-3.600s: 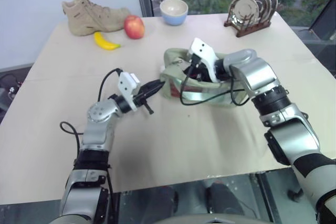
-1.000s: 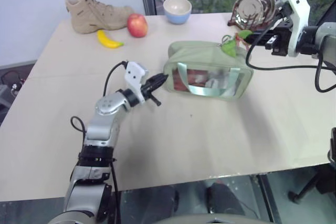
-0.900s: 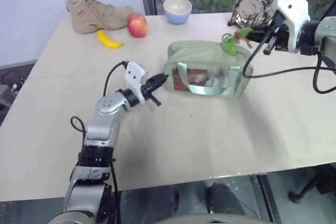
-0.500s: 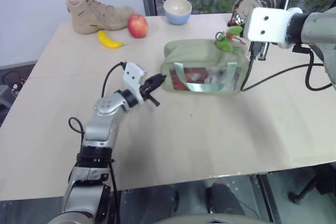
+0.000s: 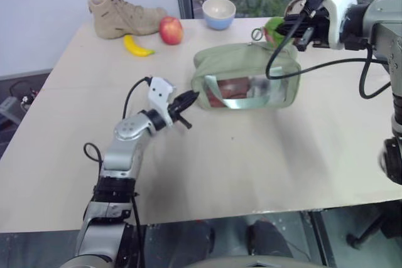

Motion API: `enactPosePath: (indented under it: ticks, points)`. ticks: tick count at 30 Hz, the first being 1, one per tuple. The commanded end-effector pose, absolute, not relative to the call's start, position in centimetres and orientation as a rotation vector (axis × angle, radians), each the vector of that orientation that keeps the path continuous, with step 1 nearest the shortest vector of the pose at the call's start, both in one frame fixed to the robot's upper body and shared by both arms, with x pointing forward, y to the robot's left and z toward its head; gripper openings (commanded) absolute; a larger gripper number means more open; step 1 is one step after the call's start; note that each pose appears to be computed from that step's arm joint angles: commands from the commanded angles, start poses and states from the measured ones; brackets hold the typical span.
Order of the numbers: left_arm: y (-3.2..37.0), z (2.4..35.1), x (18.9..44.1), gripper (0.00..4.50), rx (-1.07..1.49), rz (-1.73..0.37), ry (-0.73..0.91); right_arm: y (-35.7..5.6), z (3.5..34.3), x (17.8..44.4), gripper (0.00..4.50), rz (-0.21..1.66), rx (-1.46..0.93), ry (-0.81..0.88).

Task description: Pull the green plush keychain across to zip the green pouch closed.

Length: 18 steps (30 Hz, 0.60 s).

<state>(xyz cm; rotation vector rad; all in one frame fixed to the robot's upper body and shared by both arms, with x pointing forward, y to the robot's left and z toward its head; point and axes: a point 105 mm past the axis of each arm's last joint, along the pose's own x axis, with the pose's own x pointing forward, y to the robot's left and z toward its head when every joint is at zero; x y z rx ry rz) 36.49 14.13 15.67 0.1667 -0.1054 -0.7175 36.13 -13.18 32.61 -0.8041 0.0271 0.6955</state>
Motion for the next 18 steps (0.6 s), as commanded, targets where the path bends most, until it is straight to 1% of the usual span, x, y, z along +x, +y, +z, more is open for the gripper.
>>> enactPosePath:
  ticks: [1,3,5,8,12,18]
  points:
    - [14.5,15.2,36.5,0.0,0.184,-0.7,-0.082,-14.3,34.5,35.9,0.03,0.606,-1.073,-0.082]
    - [14.6,15.2,36.5,0.0,0.183,-0.699,-0.08,-14.4,34.3,35.8,0.03,0.611,-1.172,-0.093]
    - [14.5,15.2,36.4,0.0,0.181,-0.701,-0.08,-15.0,33.3,36.0,0.03,0.614,-1.197,-0.072]
    - [14.4,15.1,36.4,0.0,0.18,-0.701,-0.079,-17.0,31.6,36.7,0.03,0.571,-1.244,-0.023]
    - [14.6,15.0,36.4,0.0,0.179,-0.69,-0.072,-19.7,30.5,37.0,0.03,0.505,-1.2,0.054]
    - [14.9,14.8,36.5,0.0,0.158,-0.667,-0.061,-23.4,28.3,36.5,0.03,0.398,-1.087,0.166]
